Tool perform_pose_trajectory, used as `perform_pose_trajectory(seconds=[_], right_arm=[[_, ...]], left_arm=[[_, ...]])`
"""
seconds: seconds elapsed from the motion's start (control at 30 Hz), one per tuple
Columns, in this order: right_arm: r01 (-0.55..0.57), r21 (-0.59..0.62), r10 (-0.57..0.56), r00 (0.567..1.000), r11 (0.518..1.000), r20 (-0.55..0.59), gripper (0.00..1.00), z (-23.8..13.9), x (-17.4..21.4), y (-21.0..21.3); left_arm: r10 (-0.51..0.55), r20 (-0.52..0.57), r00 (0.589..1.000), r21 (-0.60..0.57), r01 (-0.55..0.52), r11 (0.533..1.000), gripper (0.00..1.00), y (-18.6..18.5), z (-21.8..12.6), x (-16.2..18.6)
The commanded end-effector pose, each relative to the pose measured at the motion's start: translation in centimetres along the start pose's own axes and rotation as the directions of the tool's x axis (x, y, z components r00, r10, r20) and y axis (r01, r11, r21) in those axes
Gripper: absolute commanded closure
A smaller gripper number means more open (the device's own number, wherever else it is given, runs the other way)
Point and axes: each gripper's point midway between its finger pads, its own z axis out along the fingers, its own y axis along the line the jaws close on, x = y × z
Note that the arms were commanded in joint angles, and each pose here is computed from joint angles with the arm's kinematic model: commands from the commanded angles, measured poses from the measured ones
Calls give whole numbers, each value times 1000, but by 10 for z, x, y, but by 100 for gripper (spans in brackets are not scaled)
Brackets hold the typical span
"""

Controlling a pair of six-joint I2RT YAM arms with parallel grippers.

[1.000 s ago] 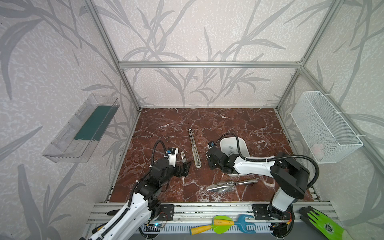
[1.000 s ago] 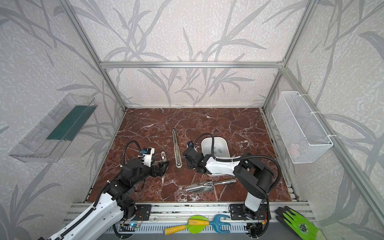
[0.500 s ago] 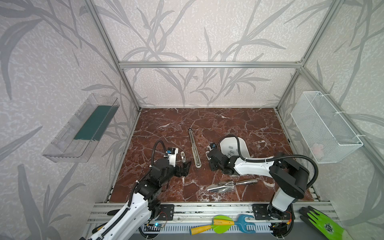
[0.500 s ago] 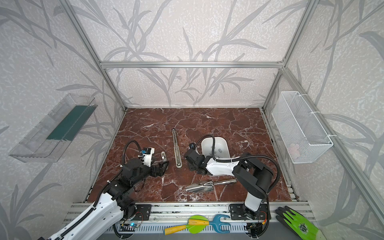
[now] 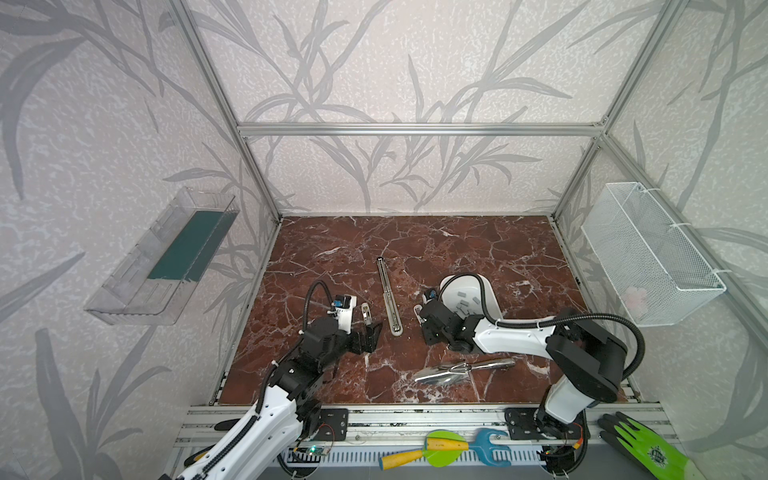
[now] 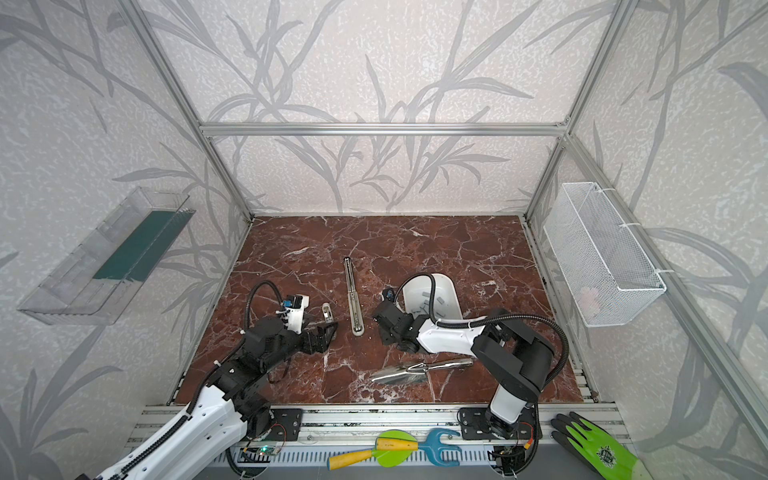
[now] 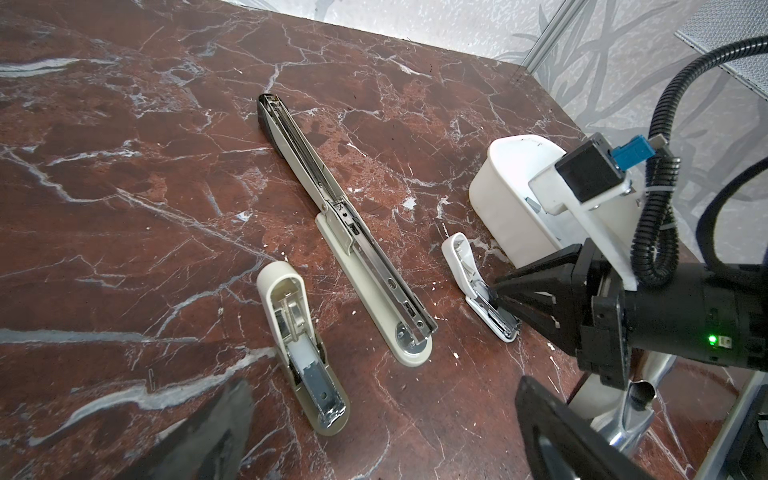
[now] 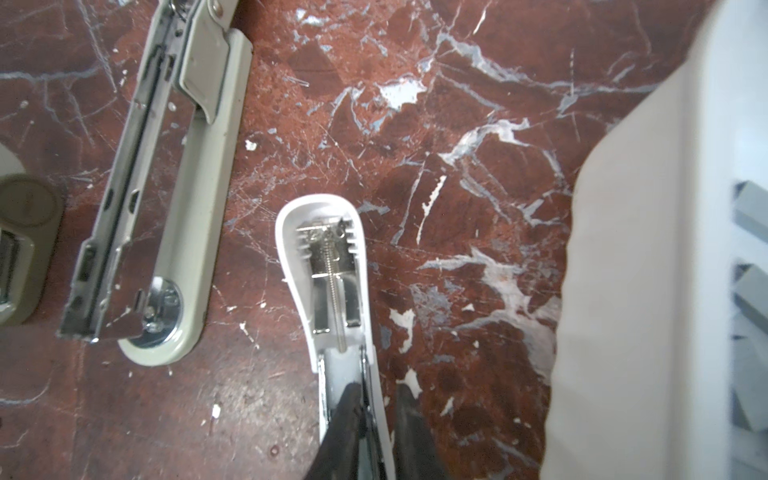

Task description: Load the staples into the stapler

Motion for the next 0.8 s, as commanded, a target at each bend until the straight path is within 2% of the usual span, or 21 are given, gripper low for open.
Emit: perform_pose_trajectory(seconds=[0.0,0.33,0.77], right_arm=[[0,4,0,1000,1000,-27,85,1,8,-1],[6,9,-6,1000,1000,9,85,-17,-7,-2],[-6,6,6,999,1000,-38,83,-12,13,-6]], left_arm=[[-6,15,1000,-7,6,1000,1,2,0,0],[-6,14,1000,-8,6,1000,1,3,0,0],[-6,15,1000,-6,6,1000,1,2,0,0]])
